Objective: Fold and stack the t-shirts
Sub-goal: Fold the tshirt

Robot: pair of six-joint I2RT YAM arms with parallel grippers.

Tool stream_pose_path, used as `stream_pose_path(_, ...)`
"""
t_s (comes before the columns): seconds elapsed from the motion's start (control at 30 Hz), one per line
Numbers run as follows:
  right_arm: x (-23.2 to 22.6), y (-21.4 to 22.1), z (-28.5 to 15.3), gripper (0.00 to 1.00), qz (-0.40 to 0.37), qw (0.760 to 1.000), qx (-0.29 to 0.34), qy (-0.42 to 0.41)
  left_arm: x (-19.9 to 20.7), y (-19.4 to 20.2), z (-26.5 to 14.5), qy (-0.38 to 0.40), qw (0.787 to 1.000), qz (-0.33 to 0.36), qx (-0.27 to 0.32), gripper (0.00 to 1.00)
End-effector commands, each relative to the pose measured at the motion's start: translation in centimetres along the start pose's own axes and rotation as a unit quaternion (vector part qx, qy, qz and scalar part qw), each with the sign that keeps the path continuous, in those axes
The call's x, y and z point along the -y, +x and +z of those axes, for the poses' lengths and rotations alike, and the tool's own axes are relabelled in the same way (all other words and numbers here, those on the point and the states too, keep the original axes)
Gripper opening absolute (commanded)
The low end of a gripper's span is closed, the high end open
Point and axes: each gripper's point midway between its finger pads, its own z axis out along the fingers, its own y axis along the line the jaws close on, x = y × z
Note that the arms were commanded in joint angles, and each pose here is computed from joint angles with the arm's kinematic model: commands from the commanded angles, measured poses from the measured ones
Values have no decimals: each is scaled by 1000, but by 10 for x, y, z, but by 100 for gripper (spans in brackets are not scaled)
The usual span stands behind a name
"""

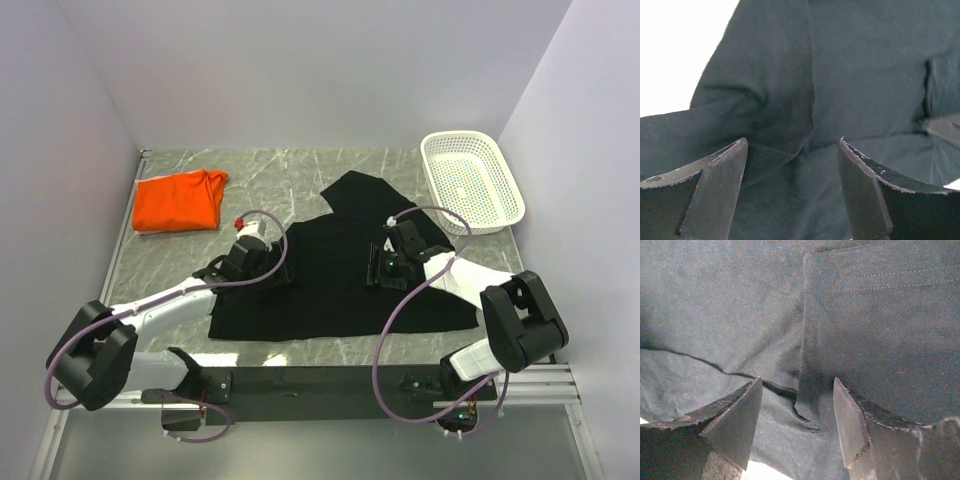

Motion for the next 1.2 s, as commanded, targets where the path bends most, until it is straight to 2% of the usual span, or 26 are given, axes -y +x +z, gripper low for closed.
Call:
stream_pose_path(0.0,4,8,8,66,-8,1000,-17,12,28,-10,-11,74,997,19,17,78)
stream_pose_path(0.2,4,11,12,66,-8,1000,-23,13,64,-7,-34,185,981,62,7,78)
stream_pose_path(0.27,4,12,13,66,-7,1000,-25,12,59,-4,-36,181,981,65,10,78)
stream_pose_path(0.43,2,11,13,66,-10,1000,-24,13,17,-8,-20,65,996,60,24,79)
stream_pose_path(0.57,1,9,6,66,-12,1000,-18,16,4,-6,-6,23,997,66,21,77)
stream_pose_path(0.73,-2,3,-5,66,-15,1000,-1,15,13,13,-9,4,990,139,19,75)
stream_pose_path(0.83,-4,2,-9,66,-15,1000,4,11,9,20,-13,-38,985,169,27,73)
stream_pose_path(1.03,-2,3,-10,65,-13,1000,4,14,8,30,-19,-68,980,182,33,67)
stream_pose_path(1.17,-2,5,-12,66,-12,1000,3,12,-3,43,-9,-111,976,186,10,62)
